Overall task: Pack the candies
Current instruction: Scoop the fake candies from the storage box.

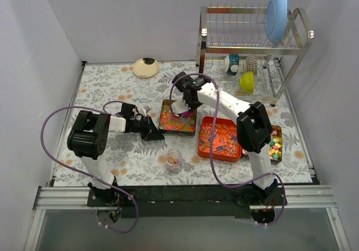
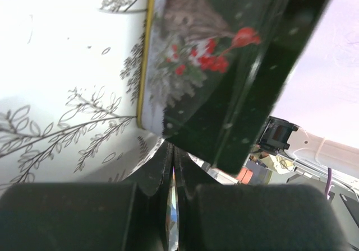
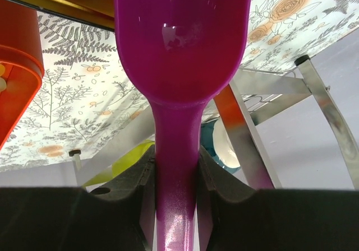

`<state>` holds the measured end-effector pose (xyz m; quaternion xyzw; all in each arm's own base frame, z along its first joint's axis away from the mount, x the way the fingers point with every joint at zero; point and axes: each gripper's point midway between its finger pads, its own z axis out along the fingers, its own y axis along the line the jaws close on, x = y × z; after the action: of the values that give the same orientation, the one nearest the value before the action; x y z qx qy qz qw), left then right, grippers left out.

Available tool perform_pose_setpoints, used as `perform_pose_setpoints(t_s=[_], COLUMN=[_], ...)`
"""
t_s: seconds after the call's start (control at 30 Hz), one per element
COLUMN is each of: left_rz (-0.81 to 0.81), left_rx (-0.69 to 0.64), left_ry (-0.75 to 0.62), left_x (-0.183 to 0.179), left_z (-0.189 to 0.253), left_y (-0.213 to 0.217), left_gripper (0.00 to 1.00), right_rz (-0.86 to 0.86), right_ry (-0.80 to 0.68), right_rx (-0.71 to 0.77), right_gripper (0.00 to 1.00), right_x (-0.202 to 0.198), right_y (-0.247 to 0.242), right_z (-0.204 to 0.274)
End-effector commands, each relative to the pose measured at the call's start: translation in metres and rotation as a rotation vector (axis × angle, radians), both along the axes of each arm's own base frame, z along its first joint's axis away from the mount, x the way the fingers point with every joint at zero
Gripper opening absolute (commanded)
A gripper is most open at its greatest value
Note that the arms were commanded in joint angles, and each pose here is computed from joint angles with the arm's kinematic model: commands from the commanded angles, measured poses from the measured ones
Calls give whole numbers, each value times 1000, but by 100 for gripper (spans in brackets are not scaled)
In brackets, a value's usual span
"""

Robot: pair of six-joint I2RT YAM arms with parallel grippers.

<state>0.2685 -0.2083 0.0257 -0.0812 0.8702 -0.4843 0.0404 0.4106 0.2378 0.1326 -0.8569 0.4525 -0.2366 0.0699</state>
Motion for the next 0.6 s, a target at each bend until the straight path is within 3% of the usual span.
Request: perform_pose_setpoints(t_s=[0.0,0.33,0.57], left_rz=[-17,-22,-23], left_rx=[-18,-24,-39], left_ry=[-66,-66,-48], left_x=[12,11,12], left_z=[11,11,9], left_y=[-4,-4,-7], left_gripper=[0,0,0], right_rz=[72,109,2], right_ry=[45,100,219], right_rx=[-122,-152,-84], right_gripper=[1,1,1], right_x=[-10,-43,-62], right_y=[2,39,59], right_z=[-12,-34,-58])
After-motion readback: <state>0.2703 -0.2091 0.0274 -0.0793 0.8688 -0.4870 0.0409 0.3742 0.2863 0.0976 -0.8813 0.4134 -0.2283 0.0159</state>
